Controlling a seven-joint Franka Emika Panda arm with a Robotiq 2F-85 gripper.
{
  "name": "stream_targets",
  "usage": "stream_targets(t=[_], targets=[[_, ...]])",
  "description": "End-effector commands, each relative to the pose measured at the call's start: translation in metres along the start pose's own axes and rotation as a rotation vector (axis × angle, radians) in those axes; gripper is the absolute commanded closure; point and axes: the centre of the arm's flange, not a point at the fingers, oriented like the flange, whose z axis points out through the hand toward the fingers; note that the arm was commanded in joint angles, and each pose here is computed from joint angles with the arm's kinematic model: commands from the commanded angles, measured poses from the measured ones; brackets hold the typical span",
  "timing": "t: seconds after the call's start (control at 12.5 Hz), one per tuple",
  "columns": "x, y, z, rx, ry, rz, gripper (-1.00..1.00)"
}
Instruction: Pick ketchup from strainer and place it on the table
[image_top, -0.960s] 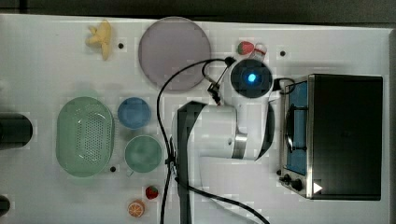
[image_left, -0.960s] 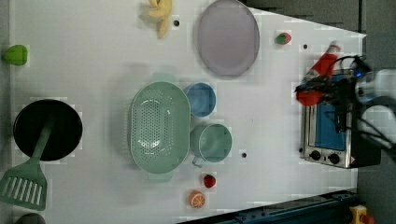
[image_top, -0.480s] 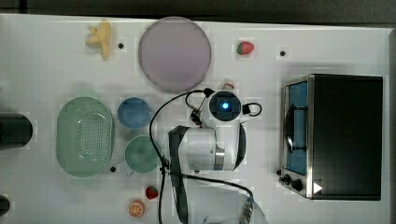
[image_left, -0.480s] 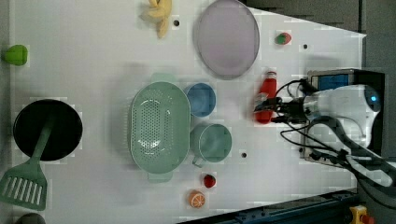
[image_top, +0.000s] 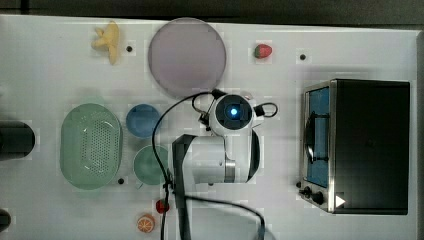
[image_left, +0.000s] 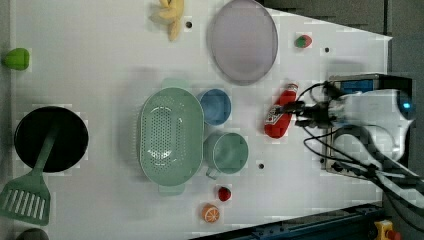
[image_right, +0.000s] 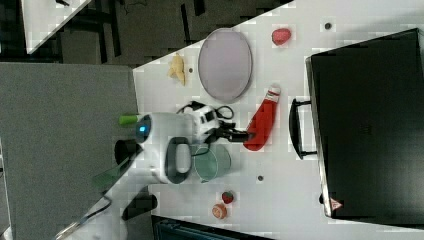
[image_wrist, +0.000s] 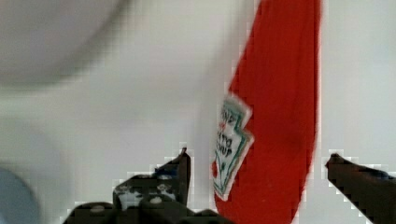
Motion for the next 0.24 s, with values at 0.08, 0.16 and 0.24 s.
stream_targets(t=[0.08, 0.16, 0.24], targets=[[0.025, -0.01, -0.144, 0.038, 0.201, -0.007, -1.0], [0.024, -0.01, -0.172, 0.025, 0.192, 0.024, -1.0], [0.022, -0.009, -0.199, 0.008, 0.17, 0.071, -1.0]])
